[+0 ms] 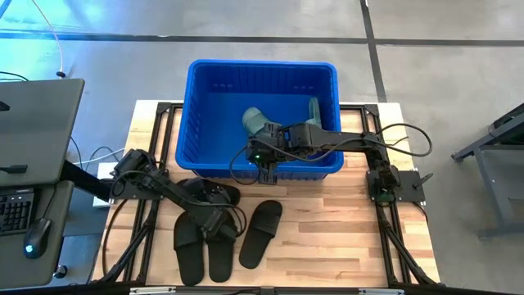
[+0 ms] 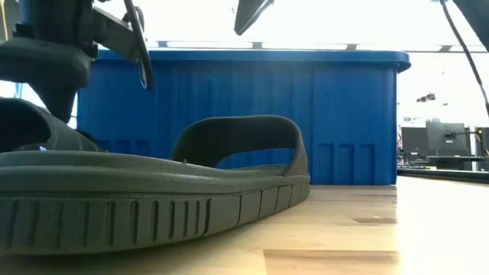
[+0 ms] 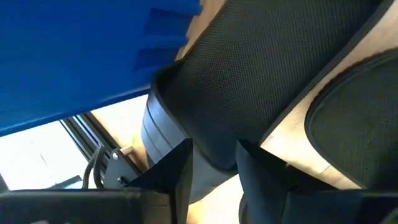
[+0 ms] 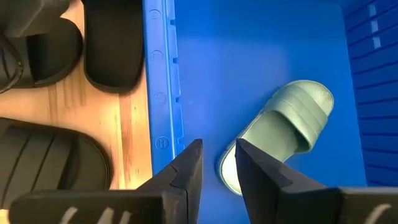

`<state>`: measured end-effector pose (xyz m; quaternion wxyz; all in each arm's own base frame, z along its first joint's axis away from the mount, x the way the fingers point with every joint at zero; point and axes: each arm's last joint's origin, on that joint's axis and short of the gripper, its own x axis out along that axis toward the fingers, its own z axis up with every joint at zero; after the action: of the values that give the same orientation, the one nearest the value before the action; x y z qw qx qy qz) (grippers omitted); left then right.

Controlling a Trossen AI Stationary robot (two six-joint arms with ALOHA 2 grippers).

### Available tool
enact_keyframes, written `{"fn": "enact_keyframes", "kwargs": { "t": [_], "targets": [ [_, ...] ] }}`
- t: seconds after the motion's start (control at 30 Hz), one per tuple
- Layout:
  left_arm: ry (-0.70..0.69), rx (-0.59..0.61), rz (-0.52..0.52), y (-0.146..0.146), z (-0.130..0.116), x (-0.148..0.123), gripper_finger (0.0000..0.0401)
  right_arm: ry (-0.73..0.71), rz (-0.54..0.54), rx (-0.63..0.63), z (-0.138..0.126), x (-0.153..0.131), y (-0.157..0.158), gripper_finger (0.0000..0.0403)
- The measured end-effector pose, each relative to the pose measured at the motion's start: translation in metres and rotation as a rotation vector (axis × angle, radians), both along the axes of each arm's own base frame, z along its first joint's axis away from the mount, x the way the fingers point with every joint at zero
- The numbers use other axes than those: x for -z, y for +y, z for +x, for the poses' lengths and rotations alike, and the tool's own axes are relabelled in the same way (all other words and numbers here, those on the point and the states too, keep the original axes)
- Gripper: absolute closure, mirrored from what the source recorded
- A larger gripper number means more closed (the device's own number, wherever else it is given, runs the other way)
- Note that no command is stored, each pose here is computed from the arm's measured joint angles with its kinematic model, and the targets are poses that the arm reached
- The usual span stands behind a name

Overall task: Pick and place slides into bin
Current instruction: Put the black slide into the blue bin

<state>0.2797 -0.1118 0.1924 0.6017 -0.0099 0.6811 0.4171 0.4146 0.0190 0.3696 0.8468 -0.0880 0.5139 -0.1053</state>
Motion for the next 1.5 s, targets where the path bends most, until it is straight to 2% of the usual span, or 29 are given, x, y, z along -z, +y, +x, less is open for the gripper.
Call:
{"fn": "enact_keyframes", "kwargs": {
  "t": [0.27,0.5,0.97,1.5],
  "targets": [
    [-0.074,-0.126,0.015,0.0,-0.001,0.008,0.0286,0.052,-0.001,0.006,-0.005,0.002,0.0,0.0318],
    [-0.016,-0.245,0.003,0.003,-0.014,0.022,0.0286,0.134,-0.008,0.003,-0.012,0.005,-0.001,0.0318],
    [-0.014,-0.253,-0.034,0.0,-0.011,0.017,0.0286,0.16,-0.011,0.0,-0.014,0.006,-0.001,0.0318],
    [0.029,-0.244,0.04,0.003,-0.014,0.008,0.0286,0.169,-0.021,-0.022,-0.014,0.006,-0.001,0.0318]
  ]
}}
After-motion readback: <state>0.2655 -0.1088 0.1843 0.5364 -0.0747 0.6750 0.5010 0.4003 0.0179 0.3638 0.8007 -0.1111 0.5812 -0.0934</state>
